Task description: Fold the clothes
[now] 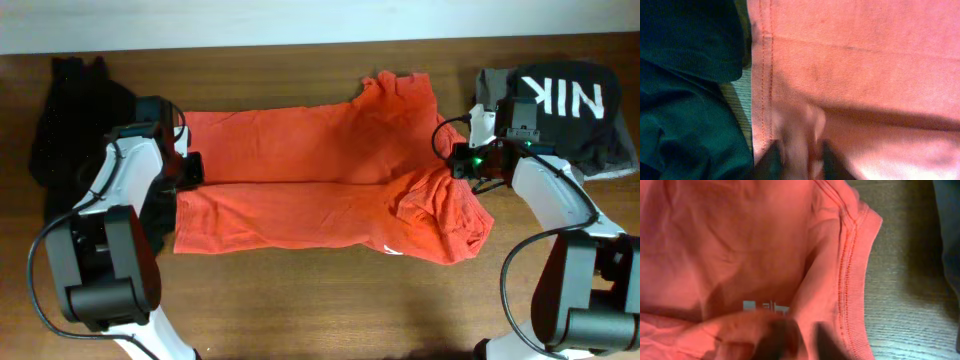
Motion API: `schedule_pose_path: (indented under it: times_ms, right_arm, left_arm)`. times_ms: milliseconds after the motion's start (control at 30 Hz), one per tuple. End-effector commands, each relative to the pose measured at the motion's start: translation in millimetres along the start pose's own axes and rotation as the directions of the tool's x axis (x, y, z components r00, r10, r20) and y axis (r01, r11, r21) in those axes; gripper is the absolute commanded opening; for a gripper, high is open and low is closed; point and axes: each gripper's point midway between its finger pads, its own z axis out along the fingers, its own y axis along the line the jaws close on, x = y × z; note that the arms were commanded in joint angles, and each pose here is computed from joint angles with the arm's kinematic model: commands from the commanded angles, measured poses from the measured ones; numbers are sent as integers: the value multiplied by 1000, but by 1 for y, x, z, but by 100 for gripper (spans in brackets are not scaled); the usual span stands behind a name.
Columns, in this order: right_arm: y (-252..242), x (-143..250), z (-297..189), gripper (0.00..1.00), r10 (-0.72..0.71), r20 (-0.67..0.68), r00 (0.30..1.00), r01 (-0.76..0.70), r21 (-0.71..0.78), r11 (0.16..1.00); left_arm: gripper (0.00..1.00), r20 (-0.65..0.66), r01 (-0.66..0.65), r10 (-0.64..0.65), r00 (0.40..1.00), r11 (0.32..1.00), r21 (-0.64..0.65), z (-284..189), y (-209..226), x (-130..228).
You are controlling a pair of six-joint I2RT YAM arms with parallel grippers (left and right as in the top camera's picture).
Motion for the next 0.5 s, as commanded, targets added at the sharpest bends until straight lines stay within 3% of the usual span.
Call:
schedule_pose_path:
  times_ms: [0,100,233,467]
  right_arm:
    - [-1,-12,-7,61,-1,27,1000,1,-1,1000]
    - [3,-28,-22,64,-17,38,999,17,0,1000]
    - [11,-55,-53,66,-62,51,997,62,6,998]
    - [37,-98,-115,70,-210,106,972,211,9,978]
  left_arm:
    - [70,-11,12,-13,1000,1000,-20,6,6,2]
    - [77,3,15,-15,1000,999,-30,2,9,-3]
    - [78,28,24,-24,999,1000,-14,-17,9,-19]
    - [80,227,-43,14,974,992,123,-94,-16,-87]
